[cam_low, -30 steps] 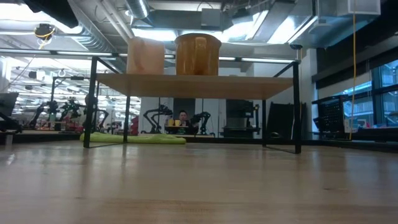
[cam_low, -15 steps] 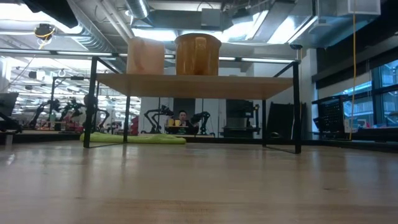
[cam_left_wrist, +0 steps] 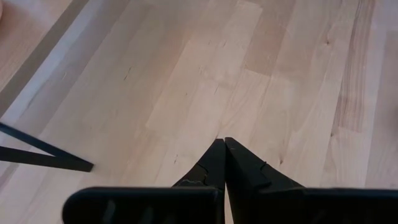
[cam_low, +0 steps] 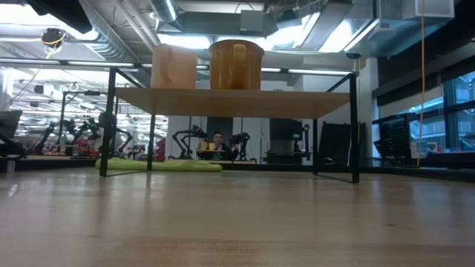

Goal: Stack small to large cups/mugs on shelf
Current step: Put the black cup on the shelf

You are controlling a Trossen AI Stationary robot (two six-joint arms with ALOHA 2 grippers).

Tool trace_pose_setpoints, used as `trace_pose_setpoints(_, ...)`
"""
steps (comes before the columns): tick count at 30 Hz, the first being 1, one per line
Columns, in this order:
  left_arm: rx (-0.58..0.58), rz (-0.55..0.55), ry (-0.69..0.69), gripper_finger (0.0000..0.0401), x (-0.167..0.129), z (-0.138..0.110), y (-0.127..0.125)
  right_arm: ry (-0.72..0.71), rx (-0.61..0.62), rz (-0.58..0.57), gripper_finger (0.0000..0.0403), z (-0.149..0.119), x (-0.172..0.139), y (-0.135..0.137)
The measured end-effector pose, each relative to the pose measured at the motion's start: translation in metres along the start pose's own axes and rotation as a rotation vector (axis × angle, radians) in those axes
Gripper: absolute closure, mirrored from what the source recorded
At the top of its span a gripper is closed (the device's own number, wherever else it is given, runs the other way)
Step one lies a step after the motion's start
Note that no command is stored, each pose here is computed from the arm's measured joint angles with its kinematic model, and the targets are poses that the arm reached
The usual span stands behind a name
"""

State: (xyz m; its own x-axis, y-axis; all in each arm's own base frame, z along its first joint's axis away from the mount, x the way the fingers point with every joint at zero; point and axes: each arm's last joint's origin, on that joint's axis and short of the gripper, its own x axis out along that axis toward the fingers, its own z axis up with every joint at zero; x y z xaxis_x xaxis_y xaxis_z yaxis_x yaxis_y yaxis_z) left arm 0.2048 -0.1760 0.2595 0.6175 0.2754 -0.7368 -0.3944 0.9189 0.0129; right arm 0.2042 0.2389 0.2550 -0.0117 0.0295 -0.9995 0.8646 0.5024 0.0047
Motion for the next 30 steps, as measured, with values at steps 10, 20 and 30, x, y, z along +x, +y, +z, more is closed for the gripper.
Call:
trace_pose_setpoints(10, 0.000, 0.000, 0.000, 0.0401, 0.000, 0.000, 0.000, -0.002, 0.004, 0.018, 0.0393, 0.006, -0.003, 0.001)
trace_pose_setpoints(20, -0.003, 0.002, -0.008, 0.0401, 0.000, 0.000, 0.000, -0.124, -0.083, 0.108, 0.0397, 0.049, -0.079, 0.003)
trace_pose_setpoints(30, -0.015, 0.001, -0.011, 0.0401, 0.001, 0.001, 0.000, -0.237, -0.269, 0.210, 0.0397, 0.129, -0.143, -0.003)
